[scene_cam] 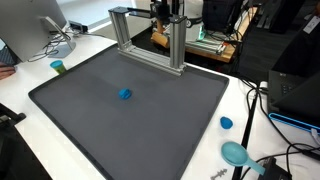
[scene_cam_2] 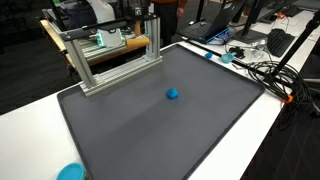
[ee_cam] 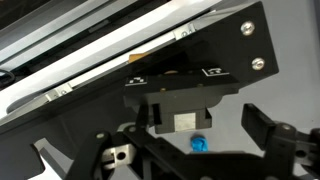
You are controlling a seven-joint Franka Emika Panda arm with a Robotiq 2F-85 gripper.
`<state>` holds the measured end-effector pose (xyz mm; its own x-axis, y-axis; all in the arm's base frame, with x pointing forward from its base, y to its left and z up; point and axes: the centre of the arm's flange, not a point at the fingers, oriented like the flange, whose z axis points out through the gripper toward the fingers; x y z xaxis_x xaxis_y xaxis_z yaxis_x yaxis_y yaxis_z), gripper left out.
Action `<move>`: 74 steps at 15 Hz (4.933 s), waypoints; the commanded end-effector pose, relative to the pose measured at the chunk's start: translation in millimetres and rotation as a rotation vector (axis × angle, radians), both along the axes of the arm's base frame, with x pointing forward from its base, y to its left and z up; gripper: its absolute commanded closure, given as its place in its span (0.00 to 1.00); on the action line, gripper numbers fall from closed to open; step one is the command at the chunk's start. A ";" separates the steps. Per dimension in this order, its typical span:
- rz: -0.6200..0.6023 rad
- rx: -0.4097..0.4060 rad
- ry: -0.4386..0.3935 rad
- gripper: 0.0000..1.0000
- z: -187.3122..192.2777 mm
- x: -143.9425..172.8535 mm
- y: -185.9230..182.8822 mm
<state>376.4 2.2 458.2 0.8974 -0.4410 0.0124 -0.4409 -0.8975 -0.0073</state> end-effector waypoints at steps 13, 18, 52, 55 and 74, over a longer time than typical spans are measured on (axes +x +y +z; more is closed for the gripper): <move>-0.037 -0.066 0.032 0.51 -30.2 -14.3 6.1; -0.045 -0.059 -0.006 0.78 -23.1 -12.6 4.7; 0.306 -0.107 -0.176 0.78 -114.7 227.2 -1.4; 0.293 -0.108 -0.151 0.78 -130.6 232.9 -2.9; 0.123 -0.069 -0.164 0.78 -177.7 258.8 -12.8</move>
<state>613.8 -2.0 309.5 0.9524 -0.2722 0.1375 -0.2772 -0.9607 0.0177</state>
